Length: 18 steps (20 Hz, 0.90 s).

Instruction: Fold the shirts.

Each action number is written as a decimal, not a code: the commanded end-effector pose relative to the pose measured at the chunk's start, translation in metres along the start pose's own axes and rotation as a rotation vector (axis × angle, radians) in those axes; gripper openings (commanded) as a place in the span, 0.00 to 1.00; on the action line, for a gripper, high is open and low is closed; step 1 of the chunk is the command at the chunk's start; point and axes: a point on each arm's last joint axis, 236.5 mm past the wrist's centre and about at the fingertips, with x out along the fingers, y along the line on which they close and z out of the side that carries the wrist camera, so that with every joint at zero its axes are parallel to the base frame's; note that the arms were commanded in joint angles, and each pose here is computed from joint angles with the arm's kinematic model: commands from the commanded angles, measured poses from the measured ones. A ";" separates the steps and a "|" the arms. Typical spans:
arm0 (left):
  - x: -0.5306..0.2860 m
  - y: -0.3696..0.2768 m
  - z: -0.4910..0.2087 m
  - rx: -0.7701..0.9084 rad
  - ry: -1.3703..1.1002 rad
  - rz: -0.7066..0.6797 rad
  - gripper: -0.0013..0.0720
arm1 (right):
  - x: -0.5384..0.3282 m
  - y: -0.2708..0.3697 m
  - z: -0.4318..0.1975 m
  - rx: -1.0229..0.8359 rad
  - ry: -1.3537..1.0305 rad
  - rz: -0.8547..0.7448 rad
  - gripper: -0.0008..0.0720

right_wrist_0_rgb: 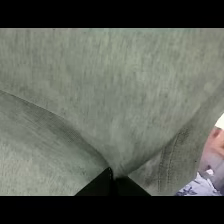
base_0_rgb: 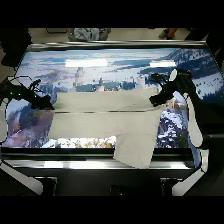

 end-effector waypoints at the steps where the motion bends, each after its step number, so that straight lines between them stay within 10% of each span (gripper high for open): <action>1: 0.004 -0.001 -0.005 -0.008 0.027 -0.007 0.26 | 0.001 0.000 0.003 0.040 -0.017 -0.003 0.26; 2: 0.001 -0.001 -0.005 -0.008 0.027 -0.007 0.60 | -0.005 -0.001 0.005 0.037 -0.030 -0.009 0.52; 3: -0.005 -0.001 -0.007 -0.008 0.034 -0.008 0.66 | -0.018 -0.003 0.005 -0.005 -0.034 -0.028 0.71; 18: 0.035 0.032 -0.151 -0.149 0.137 0.051 0.64 | -0.049 0.005 -0.159 0.011 0.181 0.095 0.69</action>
